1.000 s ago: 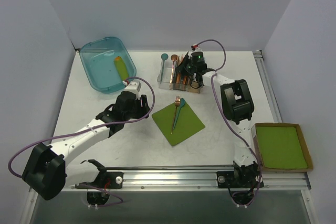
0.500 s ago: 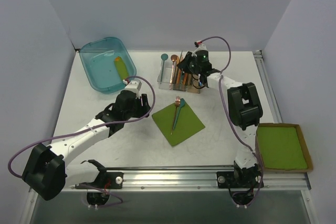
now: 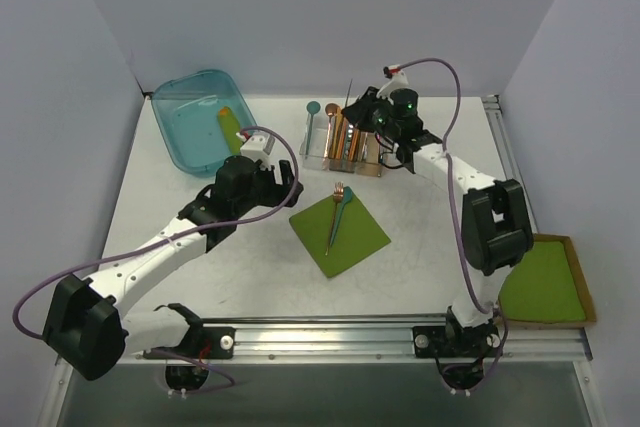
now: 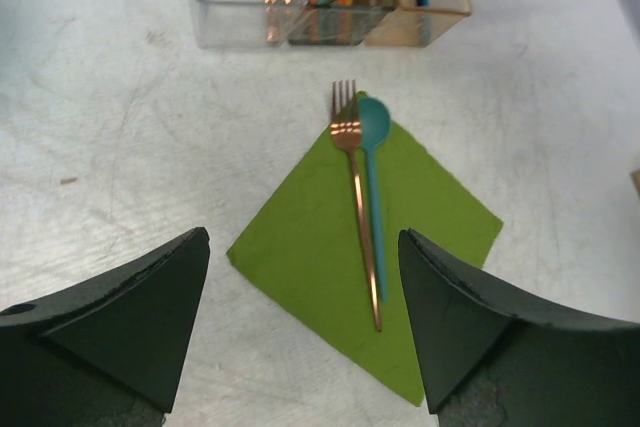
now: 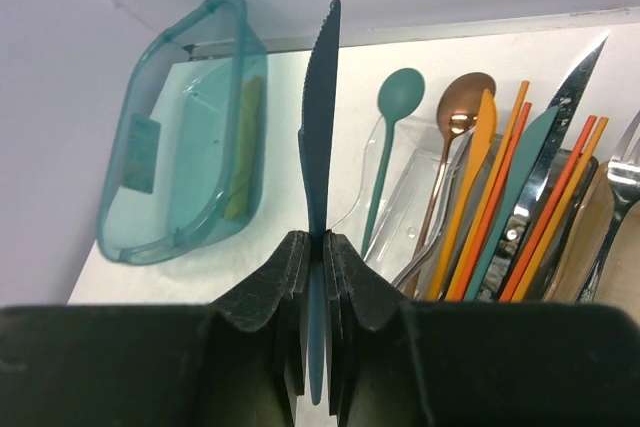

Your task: Place the utensils on the paper napkin and roll it up

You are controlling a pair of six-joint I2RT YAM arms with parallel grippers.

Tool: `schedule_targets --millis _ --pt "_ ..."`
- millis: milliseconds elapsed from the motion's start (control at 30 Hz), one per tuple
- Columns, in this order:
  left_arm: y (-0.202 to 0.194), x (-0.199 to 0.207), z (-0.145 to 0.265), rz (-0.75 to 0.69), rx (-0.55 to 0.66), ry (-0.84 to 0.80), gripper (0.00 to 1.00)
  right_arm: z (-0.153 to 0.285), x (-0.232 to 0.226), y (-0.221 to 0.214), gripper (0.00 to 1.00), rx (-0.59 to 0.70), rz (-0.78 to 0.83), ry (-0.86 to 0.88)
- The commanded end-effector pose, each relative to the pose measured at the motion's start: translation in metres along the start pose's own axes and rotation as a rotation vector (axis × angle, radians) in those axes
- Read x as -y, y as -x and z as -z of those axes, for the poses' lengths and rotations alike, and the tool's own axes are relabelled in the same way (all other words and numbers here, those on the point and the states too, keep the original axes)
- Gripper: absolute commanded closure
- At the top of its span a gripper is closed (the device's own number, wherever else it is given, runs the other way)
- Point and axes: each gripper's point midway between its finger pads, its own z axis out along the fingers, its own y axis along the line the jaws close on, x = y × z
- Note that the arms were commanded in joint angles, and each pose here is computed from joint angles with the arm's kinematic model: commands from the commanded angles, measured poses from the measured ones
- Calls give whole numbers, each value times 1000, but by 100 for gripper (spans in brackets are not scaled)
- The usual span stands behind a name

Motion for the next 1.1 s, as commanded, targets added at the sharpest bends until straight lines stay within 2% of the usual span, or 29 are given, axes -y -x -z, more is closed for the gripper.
schedule_targets --millis 0,167,433,567,767,933,1067 --pt "59 39 5 -7 132 -146 15 39 -44 38 100 82 33 133" --pt "75 65 8 5 144 -272 14 83 -77 41 100 87 33 240" --pt "94 104 13 33 146 -472 14 140 -110 18 100 50 -19 366" --pt "99 121 15 67 132 -566 20 164 -133 14 100 51 -24 422" --pt "105 139 16 98 121 -672 30 180 -155 -2 100 18 -37 469" --pt "110 146 19 109 128 -714 38 183 -155 -13 100 0 -53 467" --pt "109 151 21 121 117 -749 39 184 -154 -13 100 3 -54 453"
